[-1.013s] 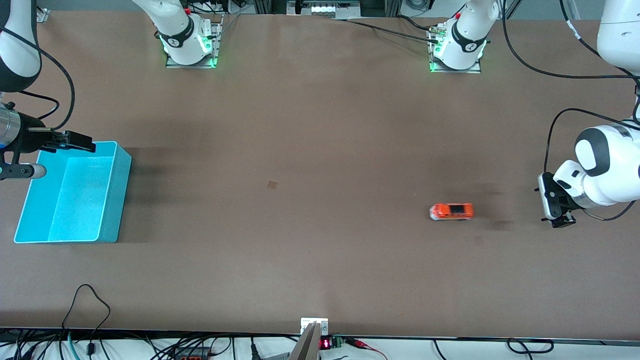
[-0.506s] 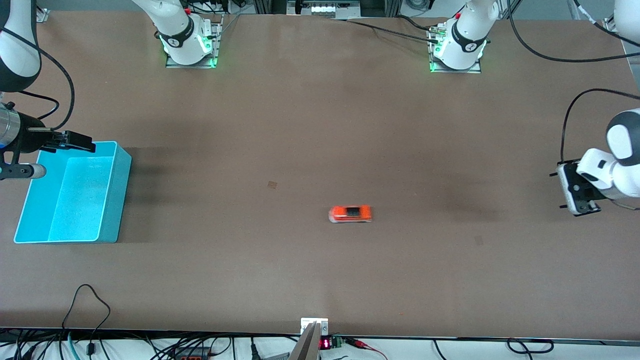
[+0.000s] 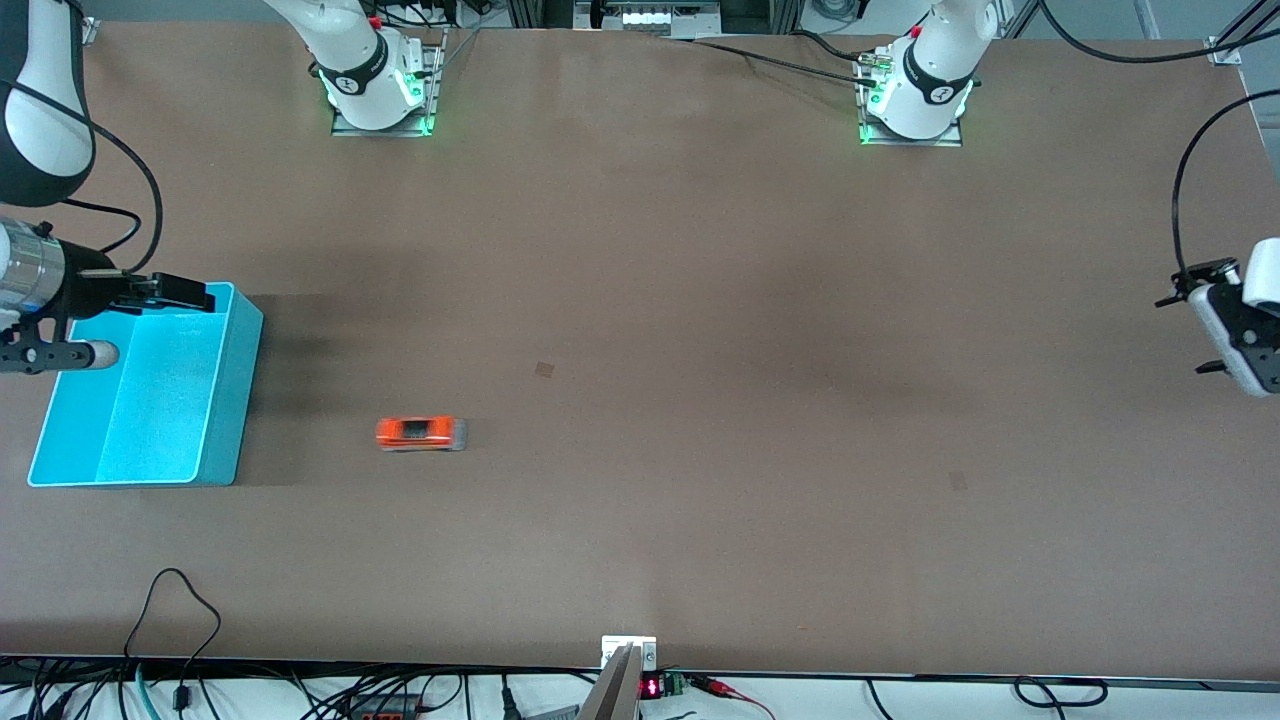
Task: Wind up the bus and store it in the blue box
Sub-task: 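Move the right gripper toward the rolling bus while the left gripper withdraws, then lower the right gripper and grasp the orange bus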
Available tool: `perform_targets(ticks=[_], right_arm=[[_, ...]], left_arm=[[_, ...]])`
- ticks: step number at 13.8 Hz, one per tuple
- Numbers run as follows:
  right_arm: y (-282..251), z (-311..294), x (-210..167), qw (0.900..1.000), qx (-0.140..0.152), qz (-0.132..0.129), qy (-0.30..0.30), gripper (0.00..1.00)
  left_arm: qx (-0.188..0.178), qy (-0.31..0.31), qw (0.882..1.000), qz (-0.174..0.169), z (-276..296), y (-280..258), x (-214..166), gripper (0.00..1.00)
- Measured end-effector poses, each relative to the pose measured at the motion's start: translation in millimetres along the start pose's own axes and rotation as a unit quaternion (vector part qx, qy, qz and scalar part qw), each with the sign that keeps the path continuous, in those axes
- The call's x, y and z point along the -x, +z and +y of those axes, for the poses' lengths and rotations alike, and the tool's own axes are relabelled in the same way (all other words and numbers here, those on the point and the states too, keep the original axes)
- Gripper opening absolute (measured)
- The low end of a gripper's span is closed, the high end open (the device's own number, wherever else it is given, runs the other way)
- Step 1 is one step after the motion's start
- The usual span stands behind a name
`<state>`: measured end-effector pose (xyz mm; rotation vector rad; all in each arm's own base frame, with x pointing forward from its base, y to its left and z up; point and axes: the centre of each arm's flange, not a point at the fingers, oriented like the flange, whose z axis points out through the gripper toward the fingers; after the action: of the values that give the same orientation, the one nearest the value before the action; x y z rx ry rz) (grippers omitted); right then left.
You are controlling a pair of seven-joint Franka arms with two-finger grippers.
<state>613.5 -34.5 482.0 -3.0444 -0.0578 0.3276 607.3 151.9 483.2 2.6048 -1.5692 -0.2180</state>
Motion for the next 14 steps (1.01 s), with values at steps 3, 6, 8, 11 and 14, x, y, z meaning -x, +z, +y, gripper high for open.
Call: perform_targets(ticks=[3,6,8,11,14], right_arm=[[17.7,-5.5,-11.3,1.0,-0.001,-0.008,-0.009,1.0],[31.3,-24.1,-23.4,1.0,0.004,-0.004,-0.03,1.0],[40.7,-32.1,-32.6,0.996,0.007,0.004,-0.086,1.0],[59.0,-42.2,-49.4,0.973,0.022,0.032,-0.226,1.0],[70.6,-40.8,-58.2,0.92,0.082,0.04,-0.381,1.0]], left_arm=[[-0.001,-0.028,1.0,-0.003,12.6,-25.4,-25.3,1.0],[0.017,-0.086,0.996,-0.01,22.1,-28.4,-37.5,1.0],[0.031,-0.162,0.986,-0.019,29.2,-33.7,-40.7,1.0],[0.035,-0.262,0.964,-0.026,46.2,-41.7,-73.3,1.0],[0.034,-0.347,0.937,-0.032,61.4,-58.3,-92.0,1.0]])
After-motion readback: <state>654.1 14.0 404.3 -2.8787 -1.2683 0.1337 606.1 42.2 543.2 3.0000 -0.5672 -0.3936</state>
